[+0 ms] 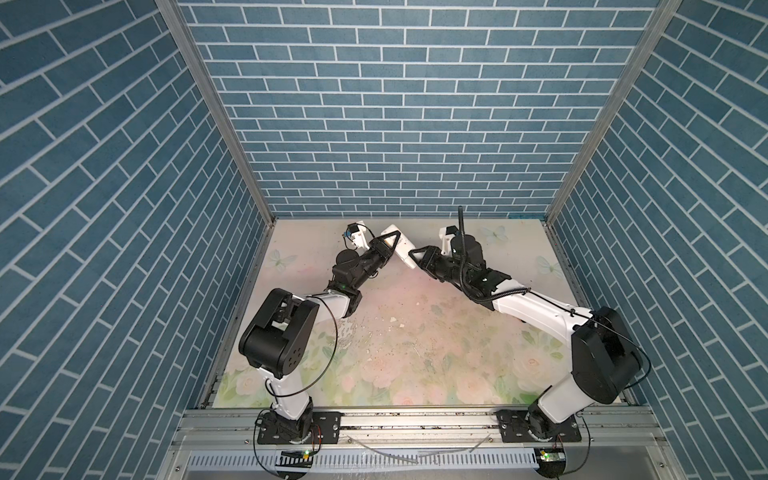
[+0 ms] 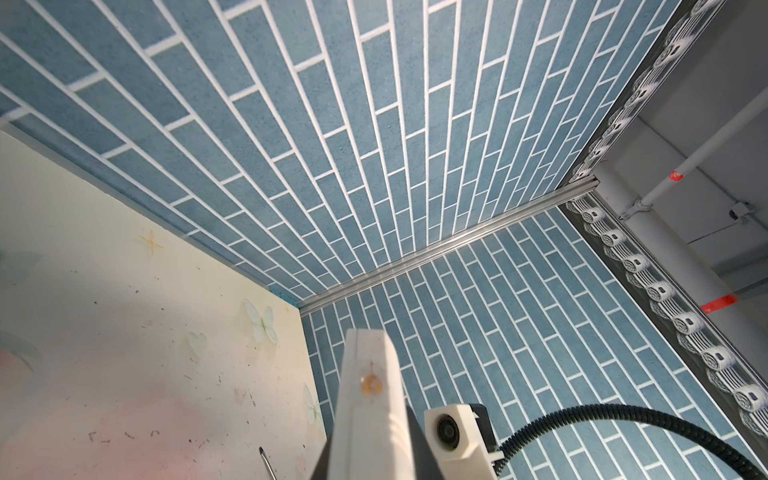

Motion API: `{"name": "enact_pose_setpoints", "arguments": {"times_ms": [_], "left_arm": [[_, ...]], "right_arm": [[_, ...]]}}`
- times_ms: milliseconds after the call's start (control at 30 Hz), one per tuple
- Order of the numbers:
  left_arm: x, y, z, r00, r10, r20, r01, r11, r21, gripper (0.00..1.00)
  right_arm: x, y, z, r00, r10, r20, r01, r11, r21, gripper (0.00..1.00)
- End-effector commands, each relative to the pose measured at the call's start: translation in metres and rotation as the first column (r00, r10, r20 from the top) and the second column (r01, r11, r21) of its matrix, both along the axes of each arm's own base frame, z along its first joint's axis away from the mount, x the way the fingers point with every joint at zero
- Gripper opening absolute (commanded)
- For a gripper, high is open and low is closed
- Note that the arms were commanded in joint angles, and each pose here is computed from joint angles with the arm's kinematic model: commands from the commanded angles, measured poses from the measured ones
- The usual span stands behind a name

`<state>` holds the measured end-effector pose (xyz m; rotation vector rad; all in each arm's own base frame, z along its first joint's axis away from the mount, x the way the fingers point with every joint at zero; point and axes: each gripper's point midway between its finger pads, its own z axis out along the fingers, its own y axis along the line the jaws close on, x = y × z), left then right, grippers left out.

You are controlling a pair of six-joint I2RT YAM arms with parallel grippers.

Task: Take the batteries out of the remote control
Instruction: 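Pinch the battery cover with the right gripper and slide it off the remote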

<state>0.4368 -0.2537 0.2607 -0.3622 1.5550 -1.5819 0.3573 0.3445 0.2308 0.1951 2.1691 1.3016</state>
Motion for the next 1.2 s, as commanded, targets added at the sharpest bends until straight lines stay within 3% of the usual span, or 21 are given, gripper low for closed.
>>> {"name": "enact_pose_setpoints", "arguments": {"times_ms": [0,267,600,1167], "left_arm": [[-0.005,-0.001,0.04,0.993,-0.013,0.117,0.015,1.0,-0.023,0.0],[-0.004,0.001,0.031,0.994,-0.015,0.112,0.012,1.0,0.025,0.0],[-0.001,0.004,0.022,0.994,-0.018,0.107,0.011,0.998,0.069,0.0],[-0.004,0.006,0.009,0.996,-0.018,0.088,0.014,0.999,0.048,0.0]], "right_arm": [[-0.013,-0.003,-0.012,0.999,0.022,-0.035,-0.023,1.0,-0.019,0.42],[-0.017,-0.005,-0.005,0.999,0.028,-0.033,-0.029,0.999,-0.014,0.49],[-0.023,-0.01,-0.004,0.999,0.022,-0.034,-0.023,1.0,-0.014,0.3],[-0.016,0.012,0.015,0.996,0.085,0.01,-0.085,0.991,0.099,0.25]]}}
